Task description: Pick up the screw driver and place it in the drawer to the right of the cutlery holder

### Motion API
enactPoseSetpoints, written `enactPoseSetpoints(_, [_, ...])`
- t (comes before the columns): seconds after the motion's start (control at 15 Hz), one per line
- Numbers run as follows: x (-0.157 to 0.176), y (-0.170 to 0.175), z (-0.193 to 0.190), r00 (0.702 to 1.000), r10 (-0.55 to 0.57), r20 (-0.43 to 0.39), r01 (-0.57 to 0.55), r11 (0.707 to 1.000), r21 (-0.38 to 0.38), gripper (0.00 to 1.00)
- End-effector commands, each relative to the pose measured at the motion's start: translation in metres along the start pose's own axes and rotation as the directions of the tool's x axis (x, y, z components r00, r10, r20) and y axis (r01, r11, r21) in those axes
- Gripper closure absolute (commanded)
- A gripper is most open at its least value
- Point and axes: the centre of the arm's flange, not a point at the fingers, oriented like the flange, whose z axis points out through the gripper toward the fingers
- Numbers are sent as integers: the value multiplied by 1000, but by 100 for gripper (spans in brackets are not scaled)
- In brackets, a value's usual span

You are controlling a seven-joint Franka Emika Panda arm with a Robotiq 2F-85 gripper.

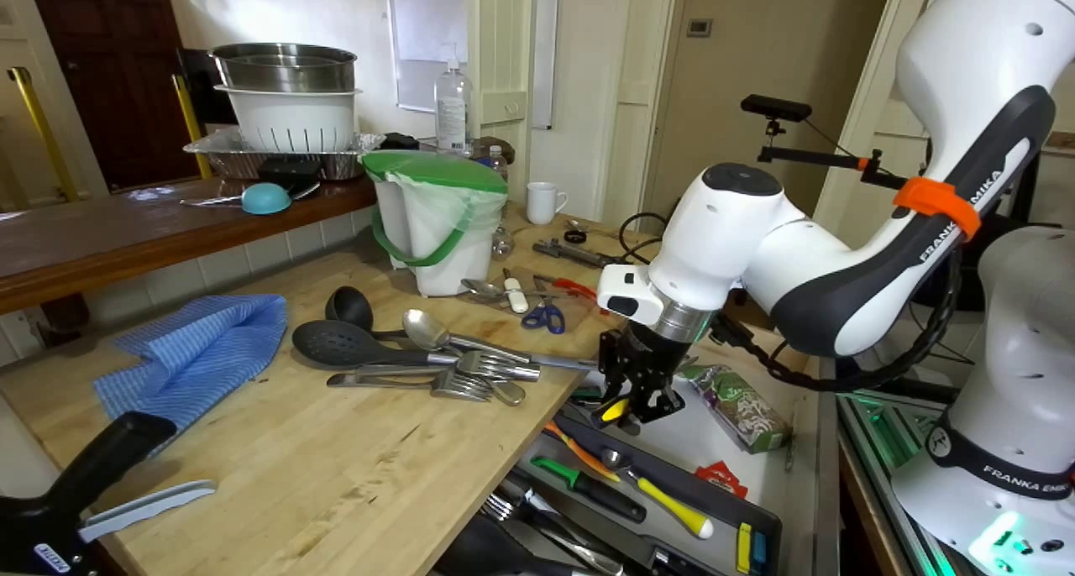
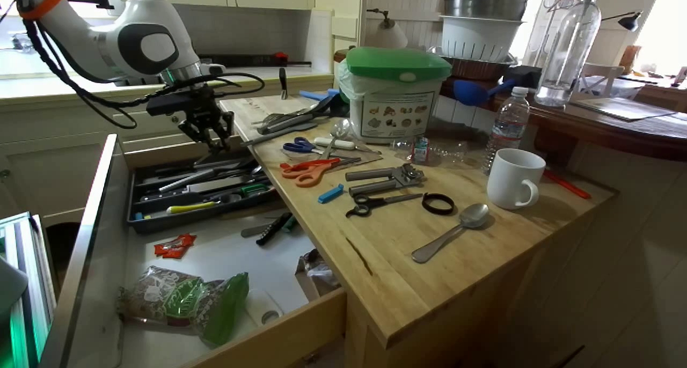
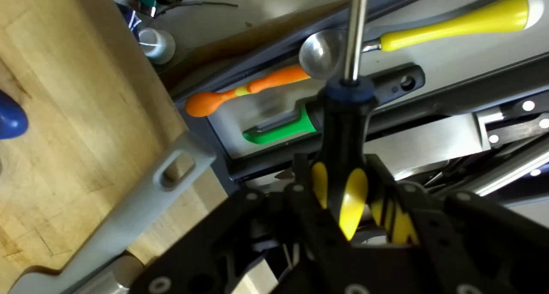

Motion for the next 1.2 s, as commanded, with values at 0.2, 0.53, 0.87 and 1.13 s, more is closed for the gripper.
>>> enactPoseSetpoints(0.2, [-47, -9, 12, 999, -39, -7, 38, 990, -132, 91])
enactPoseSetpoints(0.53, [-73, 1, 13, 981, -16, -194, 7, 999, -50, 91])
enactPoseSetpoints(0.87, [-67, 0, 32, 966, 51, -255, -58, 998, -20, 91])
enactPoseSetpoints(1.13, [-66, 1, 38, 964, 57, -259, -62, 998, -10, 91])
